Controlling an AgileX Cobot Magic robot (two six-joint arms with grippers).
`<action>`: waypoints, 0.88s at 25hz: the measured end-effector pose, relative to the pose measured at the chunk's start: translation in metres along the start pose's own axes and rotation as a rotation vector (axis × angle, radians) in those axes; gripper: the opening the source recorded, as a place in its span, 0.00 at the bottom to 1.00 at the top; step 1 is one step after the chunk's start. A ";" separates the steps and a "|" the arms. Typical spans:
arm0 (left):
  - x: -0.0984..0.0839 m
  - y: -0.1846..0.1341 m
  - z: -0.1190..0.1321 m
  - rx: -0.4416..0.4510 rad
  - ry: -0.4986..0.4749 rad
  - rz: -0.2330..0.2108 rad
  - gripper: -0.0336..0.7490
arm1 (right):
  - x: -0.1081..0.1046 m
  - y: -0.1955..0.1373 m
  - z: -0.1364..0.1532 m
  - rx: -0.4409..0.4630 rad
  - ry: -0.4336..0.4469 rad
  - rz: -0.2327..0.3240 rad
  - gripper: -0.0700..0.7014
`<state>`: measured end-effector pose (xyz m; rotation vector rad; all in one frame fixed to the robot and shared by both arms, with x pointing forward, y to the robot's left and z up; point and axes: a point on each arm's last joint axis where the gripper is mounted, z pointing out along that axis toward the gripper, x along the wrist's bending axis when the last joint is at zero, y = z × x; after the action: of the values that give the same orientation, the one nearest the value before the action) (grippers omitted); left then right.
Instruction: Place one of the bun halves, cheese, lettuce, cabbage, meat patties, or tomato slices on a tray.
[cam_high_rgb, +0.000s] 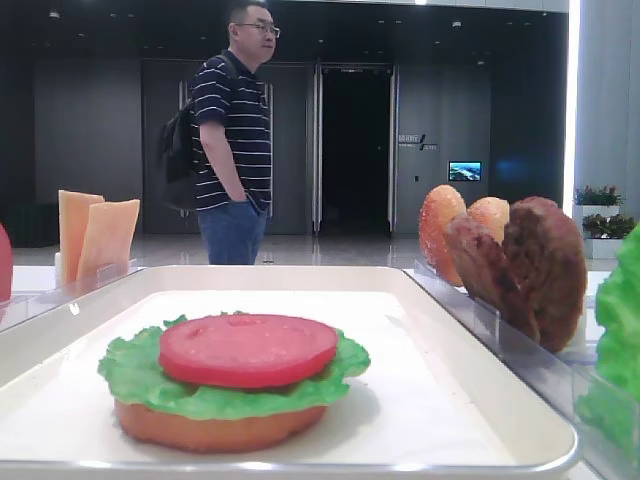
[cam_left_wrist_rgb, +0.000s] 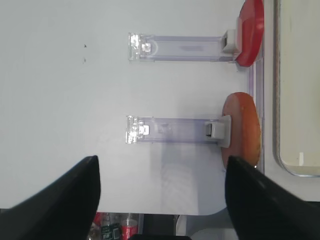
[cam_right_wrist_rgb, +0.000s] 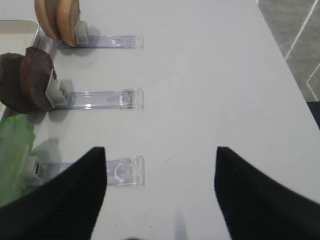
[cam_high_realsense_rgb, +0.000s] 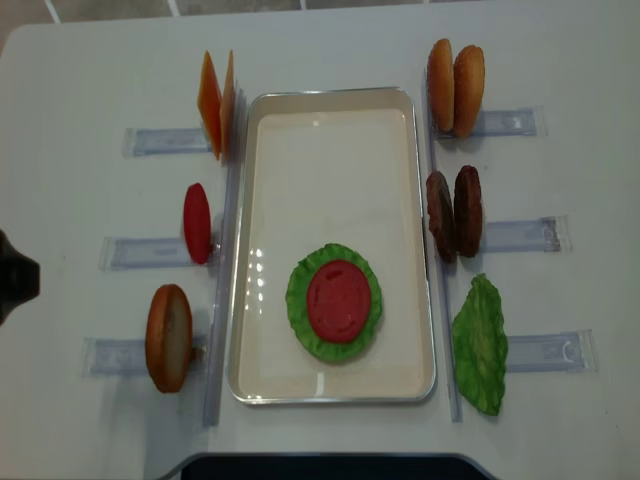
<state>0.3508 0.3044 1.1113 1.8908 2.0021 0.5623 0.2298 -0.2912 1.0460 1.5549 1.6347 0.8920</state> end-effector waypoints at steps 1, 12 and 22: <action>0.000 -0.005 -0.004 -0.019 -0.004 -0.002 0.79 | 0.000 0.000 0.000 0.000 0.000 0.000 0.70; 0.005 -0.056 -0.014 -0.133 -0.012 0.039 0.79 | 0.000 0.000 0.000 -0.001 0.000 0.000 0.70; 0.007 -0.100 -0.003 -0.258 -0.017 0.063 0.71 | 0.000 0.000 0.000 -0.001 0.000 0.000 0.70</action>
<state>0.2625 0.3067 1.0642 1.7986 1.7681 0.7782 0.2298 -0.2912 1.0461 1.5544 1.6340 0.8925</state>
